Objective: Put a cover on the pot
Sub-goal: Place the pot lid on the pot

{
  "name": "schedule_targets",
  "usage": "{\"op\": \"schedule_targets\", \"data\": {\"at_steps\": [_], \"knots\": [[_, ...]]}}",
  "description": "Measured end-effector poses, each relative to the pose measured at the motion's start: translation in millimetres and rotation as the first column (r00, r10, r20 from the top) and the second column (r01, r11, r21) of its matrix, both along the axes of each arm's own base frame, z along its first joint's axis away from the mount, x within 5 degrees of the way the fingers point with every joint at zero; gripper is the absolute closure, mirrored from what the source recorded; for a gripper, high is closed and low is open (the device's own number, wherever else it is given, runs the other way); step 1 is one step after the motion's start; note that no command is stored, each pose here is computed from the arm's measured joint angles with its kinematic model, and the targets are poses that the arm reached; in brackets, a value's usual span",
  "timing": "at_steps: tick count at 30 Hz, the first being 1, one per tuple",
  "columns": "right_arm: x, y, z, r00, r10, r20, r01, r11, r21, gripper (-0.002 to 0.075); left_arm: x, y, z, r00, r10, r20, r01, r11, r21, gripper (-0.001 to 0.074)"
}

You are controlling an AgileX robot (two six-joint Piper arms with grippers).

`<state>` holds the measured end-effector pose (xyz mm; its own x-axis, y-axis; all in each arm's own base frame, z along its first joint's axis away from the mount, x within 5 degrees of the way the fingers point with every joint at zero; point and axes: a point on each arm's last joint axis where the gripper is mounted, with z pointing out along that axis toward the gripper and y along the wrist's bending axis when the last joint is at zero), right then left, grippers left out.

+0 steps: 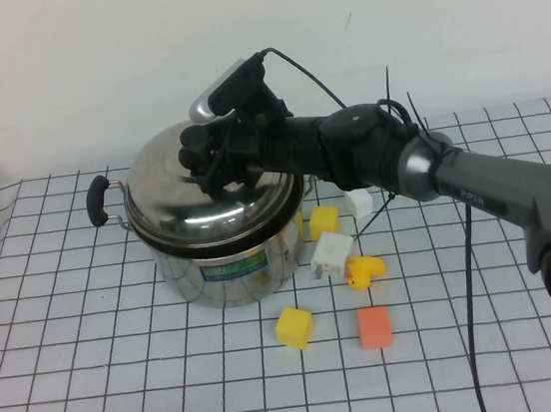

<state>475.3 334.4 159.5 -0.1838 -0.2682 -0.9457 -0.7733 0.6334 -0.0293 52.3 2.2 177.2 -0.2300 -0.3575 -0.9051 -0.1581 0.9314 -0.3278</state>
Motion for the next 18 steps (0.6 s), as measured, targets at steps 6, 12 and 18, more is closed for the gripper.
{"op": "schedule_targets", "data": {"at_steps": [6,12,18], "knots": [[0,0,2,1.000,0.006,0.017,-0.006,1.000,-0.010,0.0375,0,0,0,1.000,0.000,0.000,0.000,1.000,0.000,0.0738],[-1,0,14,0.999,0.012,0.044,-0.012,1.000,-0.006,0.0375,0,0,0,1.000,0.000,0.000,0.000,1.000,0.000,0.0738],[-2,0,18,0.999,0.025,0.047,-0.025,1.000,0.000,0.0375,0,0,0,1.000,0.000,0.000,0.000,1.000,0.000,0.0738]]}}
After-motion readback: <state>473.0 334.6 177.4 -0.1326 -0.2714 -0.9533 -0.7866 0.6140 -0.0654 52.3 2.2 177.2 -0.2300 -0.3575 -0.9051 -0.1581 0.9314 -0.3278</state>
